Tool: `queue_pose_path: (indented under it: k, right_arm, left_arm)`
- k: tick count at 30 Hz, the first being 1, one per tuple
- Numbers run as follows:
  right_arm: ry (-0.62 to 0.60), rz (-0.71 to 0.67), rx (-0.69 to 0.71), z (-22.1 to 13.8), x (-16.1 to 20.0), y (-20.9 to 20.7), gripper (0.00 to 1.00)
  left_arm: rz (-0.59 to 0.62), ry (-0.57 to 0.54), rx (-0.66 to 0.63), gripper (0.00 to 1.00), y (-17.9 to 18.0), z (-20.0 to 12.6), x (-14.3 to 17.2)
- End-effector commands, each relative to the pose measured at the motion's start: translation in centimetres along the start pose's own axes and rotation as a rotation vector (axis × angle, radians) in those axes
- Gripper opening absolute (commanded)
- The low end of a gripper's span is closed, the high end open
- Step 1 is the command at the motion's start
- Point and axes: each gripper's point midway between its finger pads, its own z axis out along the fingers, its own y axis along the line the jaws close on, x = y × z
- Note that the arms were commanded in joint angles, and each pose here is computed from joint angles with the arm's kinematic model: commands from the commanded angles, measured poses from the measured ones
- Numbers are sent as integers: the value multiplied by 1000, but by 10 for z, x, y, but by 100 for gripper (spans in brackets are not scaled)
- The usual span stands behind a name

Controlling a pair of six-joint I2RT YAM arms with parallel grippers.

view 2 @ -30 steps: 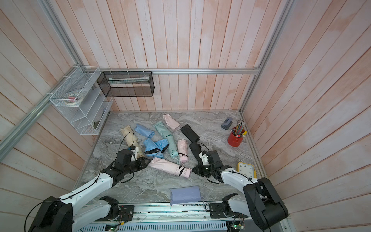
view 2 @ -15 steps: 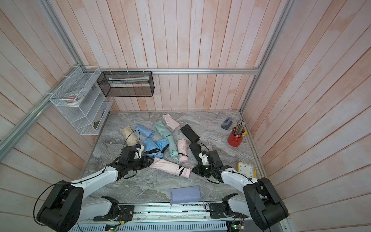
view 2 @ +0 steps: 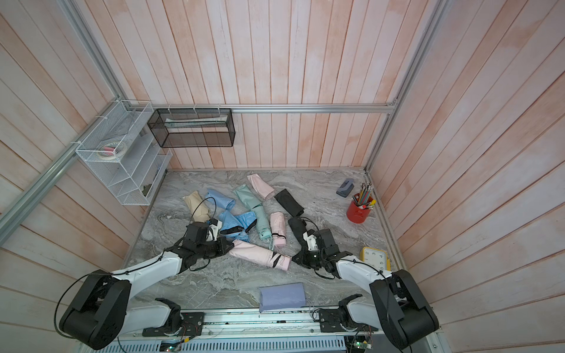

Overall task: Take umbrellas out of sleeves
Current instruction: Take out the umbrella from the umbrella sleeve.

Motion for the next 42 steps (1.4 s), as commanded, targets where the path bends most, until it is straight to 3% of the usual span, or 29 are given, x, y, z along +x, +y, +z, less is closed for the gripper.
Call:
queue_pose_path:
  k: [1, 13, 42]
  right_arm:
    - [4, -9, 3, 0, 1, -2, 0]
    - [-26, -25, 84, -6, -3, -14, 0]
    - [-35, -30, 95, -7, -4, -15, 0]
  left_arm:
    - [20, -47, -22, 0, -3, -7, -13]
    - [-12, -93, -131, 0, 15, -17, -17]
    - [-31, -135, -167, 0, 23, -32, -16]
